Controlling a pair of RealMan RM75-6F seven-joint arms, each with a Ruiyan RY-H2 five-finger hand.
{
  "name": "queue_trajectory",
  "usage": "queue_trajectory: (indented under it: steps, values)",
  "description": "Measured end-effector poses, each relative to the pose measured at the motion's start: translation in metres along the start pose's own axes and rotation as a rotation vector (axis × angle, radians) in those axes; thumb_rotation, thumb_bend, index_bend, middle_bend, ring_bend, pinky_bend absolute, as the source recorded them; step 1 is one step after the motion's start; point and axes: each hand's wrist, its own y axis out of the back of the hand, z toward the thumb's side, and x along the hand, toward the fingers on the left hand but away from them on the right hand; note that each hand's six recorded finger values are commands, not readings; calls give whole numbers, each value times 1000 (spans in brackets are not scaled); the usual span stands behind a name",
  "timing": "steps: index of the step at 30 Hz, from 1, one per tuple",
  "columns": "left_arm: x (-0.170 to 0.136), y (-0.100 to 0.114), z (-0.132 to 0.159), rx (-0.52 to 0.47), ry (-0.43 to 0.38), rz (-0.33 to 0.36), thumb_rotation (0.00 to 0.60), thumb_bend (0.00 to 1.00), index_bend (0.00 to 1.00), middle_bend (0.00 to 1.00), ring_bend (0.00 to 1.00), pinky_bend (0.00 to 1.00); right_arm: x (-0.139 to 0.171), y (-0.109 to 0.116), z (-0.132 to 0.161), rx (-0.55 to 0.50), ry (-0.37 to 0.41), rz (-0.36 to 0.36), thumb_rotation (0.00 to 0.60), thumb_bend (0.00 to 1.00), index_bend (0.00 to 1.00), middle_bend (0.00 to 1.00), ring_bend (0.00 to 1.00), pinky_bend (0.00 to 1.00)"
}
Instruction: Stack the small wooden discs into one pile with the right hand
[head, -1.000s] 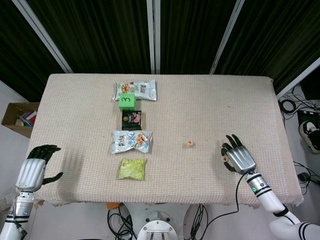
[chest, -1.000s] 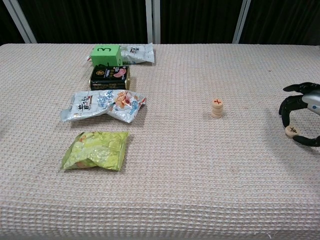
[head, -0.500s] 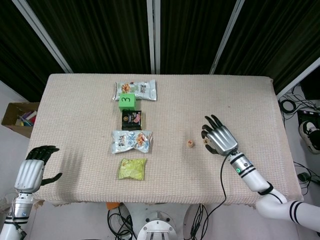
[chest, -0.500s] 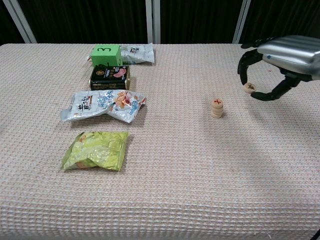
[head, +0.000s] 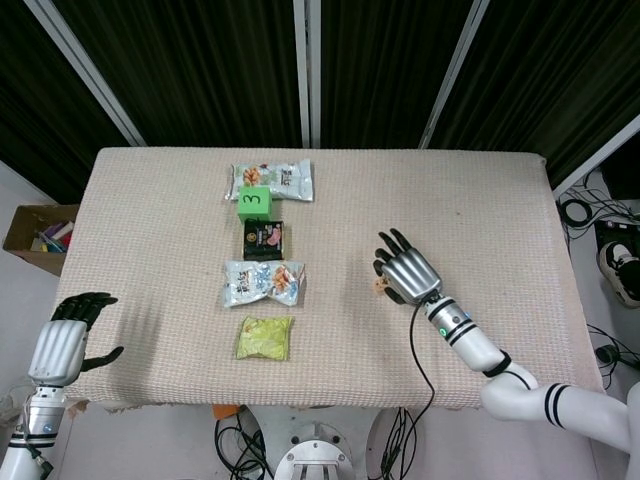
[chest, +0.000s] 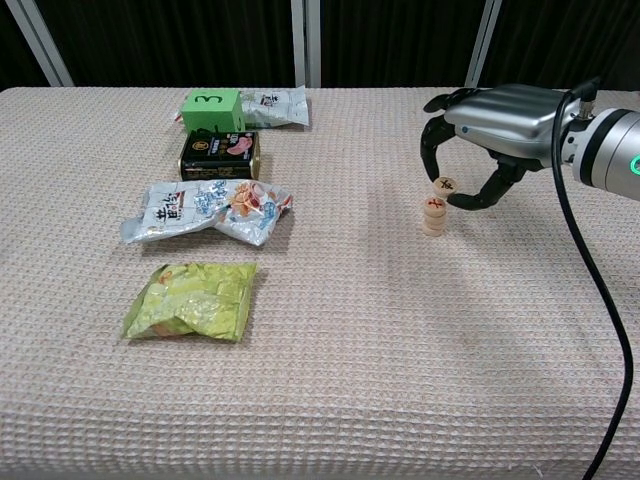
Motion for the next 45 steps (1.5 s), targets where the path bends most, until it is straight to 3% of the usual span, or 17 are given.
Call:
queue_trajectory:
  steps: [37, 45]
  values:
    - [-1, -3, -3, -2, 9, -11, 600, 86, 245, 216, 169, 184, -4, -8, 6, 8, 7, 25, 600, 282, 420, 261, 0, 0]
    - [-4, -1, -7, 1, 18, -4, 600, 86, 243, 216, 169, 184, 13, 8, -2, -9, -13, -47, 600, 276, 335, 252, 0, 0]
